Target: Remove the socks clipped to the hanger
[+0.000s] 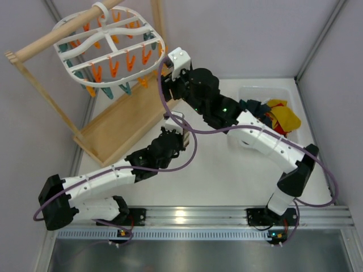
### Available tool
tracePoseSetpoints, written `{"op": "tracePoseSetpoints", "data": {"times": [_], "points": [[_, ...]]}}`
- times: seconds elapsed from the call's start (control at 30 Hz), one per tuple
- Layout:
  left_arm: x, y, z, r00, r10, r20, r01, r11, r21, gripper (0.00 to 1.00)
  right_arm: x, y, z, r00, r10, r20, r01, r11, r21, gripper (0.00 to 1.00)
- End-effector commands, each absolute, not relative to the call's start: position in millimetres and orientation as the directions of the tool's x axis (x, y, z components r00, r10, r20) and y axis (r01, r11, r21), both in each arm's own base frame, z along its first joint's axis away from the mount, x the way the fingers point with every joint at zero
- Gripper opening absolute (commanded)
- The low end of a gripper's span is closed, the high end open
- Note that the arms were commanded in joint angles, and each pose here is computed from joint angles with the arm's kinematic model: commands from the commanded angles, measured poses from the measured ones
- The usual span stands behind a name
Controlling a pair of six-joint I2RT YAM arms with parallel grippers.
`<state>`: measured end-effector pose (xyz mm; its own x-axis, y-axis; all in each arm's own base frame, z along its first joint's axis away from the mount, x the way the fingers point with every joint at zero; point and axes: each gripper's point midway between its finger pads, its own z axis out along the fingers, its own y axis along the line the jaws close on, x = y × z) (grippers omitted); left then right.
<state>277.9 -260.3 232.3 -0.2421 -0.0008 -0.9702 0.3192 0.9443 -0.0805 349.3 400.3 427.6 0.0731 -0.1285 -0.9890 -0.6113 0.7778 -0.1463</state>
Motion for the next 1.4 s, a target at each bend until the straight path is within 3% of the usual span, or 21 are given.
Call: {"op": "tracePoseSetpoints", "data": {"times": [0.0, 0.2, 0.4, 0.7, 0.93, 1.2, 1.37], "points": [[255, -280, 240, -0.283, -0.073, -0.956, 0.455, 0.867, -0.201, 0.00, 316, 370, 478, 0.123, -0.001, -0.992, -0.630, 0.772, -0.078, 0.69], [230, -298, 239, -0.362, -0.090, -0.928, 0.565, 0.771, -0.295, 0.00, 293, 309, 468, 0.070, -0.040, -0.997, -0.563, 0.823, -0.073, 0.87], [219, -325, 242, -0.412, -0.070, -0.908, 0.636, 0.692, -0.342, 0.00, 272, 203, 435, -0.018, -0.033, -0.999, -0.313, 0.949, -0.026, 0.99], [240, -371, 271, -0.409, -0.070, -0.910, 0.670, 0.653, -0.352, 0.00, 218, 90, 364, -0.080, 0.092, -0.993, -0.119, 0.988, 0.101, 0.99], [278, -439, 306, -0.348, -0.043, -0.937, 0.729, 0.615, -0.299, 0.00, 190, 16, 345, -0.024, 0.197, -0.980, 0.089, 0.977, 0.194, 0.99], [315, -517, 320, -0.306, -0.001, -0.952, 0.831, 0.489, -0.267, 0.00, 168, -17, 346, 0.040, 0.282, -0.959, 0.098, 0.954, 0.285, 0.99], [332, -567, 291, -0.352, 0.019, -0.936, 0.859, 0.403, -0.315, 0.01, 163, -24, 351, 0.060, 0.298, -0.953, 0.092, 0.949, 0.303, 0.99]]}}
